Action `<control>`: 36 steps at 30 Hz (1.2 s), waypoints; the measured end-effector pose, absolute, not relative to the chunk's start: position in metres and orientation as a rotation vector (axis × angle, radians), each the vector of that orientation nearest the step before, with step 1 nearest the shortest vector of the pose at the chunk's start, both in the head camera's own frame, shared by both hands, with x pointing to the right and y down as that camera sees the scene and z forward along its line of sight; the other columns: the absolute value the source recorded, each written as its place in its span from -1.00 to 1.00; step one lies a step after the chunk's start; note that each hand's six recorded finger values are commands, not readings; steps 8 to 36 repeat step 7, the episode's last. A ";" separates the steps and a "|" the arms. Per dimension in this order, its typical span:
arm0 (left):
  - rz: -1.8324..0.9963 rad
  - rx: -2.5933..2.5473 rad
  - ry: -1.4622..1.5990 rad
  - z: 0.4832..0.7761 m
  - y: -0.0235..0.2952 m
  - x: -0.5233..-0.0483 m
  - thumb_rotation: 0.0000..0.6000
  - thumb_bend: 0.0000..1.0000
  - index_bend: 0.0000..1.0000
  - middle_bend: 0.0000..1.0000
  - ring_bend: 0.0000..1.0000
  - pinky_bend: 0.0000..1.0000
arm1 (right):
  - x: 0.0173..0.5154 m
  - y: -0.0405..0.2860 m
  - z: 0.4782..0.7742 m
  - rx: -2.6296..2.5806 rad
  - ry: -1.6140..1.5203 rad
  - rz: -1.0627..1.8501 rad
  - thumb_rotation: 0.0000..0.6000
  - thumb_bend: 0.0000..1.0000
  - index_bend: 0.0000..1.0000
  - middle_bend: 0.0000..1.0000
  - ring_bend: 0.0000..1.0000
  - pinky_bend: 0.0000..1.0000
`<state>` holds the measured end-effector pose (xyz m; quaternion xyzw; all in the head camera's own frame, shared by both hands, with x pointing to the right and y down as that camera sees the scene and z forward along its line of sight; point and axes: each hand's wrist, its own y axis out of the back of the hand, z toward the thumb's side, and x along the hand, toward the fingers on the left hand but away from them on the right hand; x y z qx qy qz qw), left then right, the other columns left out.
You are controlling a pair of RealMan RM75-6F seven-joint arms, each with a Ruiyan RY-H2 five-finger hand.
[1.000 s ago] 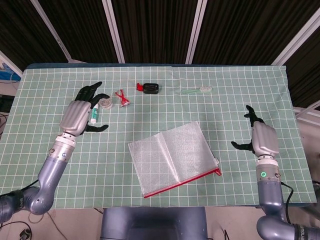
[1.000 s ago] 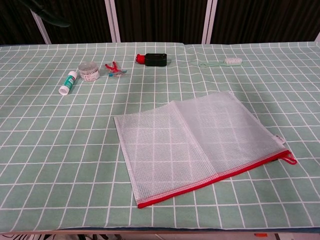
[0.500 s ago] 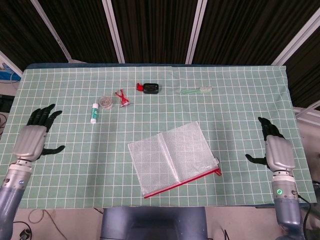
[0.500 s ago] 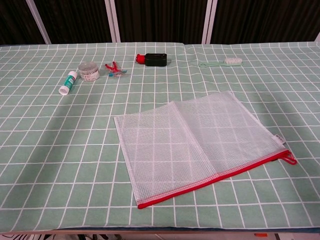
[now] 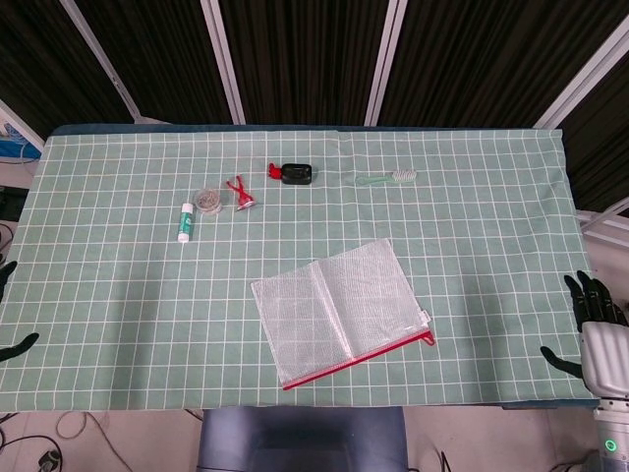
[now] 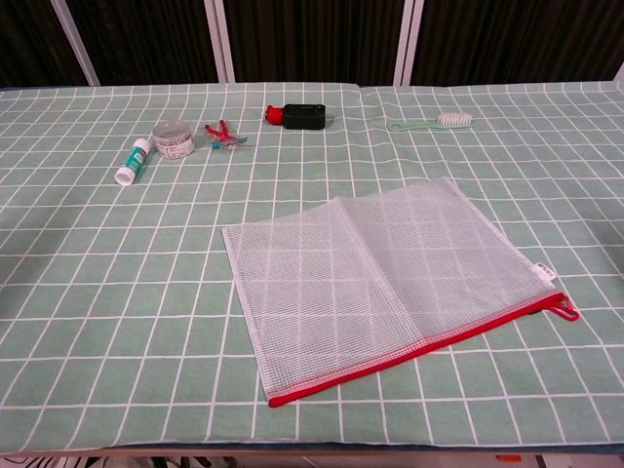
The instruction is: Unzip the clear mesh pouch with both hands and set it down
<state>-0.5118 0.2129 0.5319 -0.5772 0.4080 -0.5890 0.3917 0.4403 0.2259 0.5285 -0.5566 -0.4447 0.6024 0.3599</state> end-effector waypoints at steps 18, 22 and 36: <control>-1.457 -1.480 1.067 0.532 0.221 -0.514 1.00 -0.92 -1.00 -1.00 -1.00 -1.00 | 0.448 0.233 0.528 -1.442 -1.191 1.553 1.00 -0.85 -1.00 -1.00 -1.00 -0.53; -1.457 -1.480 1.067 0.532 0.221 -0.514 1.00 -0.92 -1.00 -1.00 -1.00 -1.00 | 0.448 0.233 0.528 -1.442 -1.191 1.553 1.00 -0.85 -1.00 -1.00 -1.00 -0.53; -1.457 -1.480 1.067 0.532 0.221 -0.514 1.00 -0.92 -1.00 -1.00 -1.00 -1.00 | 0.448 0.233 0.528 -1.442 -1.191 1.553 1.00 -0.85 -1.00 -1.00 -1.00 -0.53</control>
